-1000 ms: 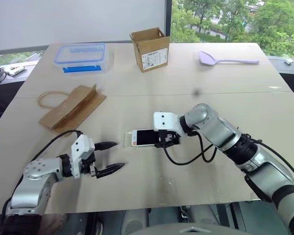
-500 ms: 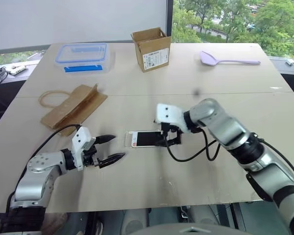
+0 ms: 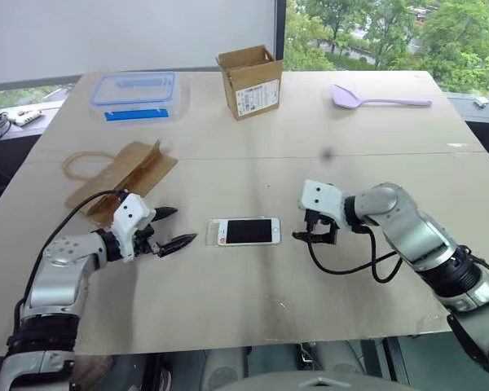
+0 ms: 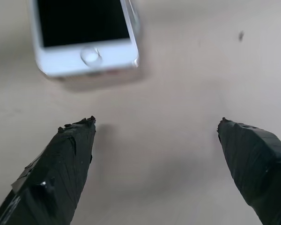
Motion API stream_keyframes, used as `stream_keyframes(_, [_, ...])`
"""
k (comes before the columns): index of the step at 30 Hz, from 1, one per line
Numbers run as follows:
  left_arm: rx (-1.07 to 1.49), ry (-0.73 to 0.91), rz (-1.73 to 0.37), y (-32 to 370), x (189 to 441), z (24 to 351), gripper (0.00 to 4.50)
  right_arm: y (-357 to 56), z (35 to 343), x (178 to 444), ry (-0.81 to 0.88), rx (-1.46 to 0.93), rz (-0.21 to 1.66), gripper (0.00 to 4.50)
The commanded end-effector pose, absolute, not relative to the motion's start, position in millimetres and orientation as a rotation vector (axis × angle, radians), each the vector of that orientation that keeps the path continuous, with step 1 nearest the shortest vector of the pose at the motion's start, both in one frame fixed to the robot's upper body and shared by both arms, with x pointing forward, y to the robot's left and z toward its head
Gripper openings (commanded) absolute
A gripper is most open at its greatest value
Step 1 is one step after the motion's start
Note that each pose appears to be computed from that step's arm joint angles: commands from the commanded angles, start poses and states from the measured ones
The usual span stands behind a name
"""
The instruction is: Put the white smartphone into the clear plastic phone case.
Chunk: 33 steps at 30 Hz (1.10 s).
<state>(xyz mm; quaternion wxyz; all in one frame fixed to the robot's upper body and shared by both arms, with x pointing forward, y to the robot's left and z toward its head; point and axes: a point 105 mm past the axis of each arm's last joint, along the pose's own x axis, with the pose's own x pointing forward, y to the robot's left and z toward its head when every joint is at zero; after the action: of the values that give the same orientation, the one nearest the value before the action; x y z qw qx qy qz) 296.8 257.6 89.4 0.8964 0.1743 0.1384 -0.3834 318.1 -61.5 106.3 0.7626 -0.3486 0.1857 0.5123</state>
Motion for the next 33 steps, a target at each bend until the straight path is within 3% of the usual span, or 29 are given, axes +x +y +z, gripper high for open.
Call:
stream_keyframes(1, [0.41,0.307,-0.807,251.2,298.2,79.4,4.5,-43.3,112.7,318.4,0.317,-0.717,1.13,4.49])
stream_keyframes(7, [0.387,0.265,-0.893,226.6,295.3,80.9,4.5,-37.9,105.1,320.5,0.296,-0.683,1.119,4.49])
stream_keyframes(21, [0.348,0.189,-1.019,180.7,299.8,87.0,4.5,-99.3,113.5,312.7,0.344,-0.682,0.977,4.49])
stream_keyframes(28, [0.343,0.152,-1.075,157.2,310.9,88.1,4.5,-136.7,121.3,291.0,0.4,-0.655,0.929,4.49])
stream_keyframes(33, [0.323,0.141,-1.086,157.5,317.3,94.9,4.5,-121.7,140.3,266.1,0.324,-0.564,1.066,4.49])
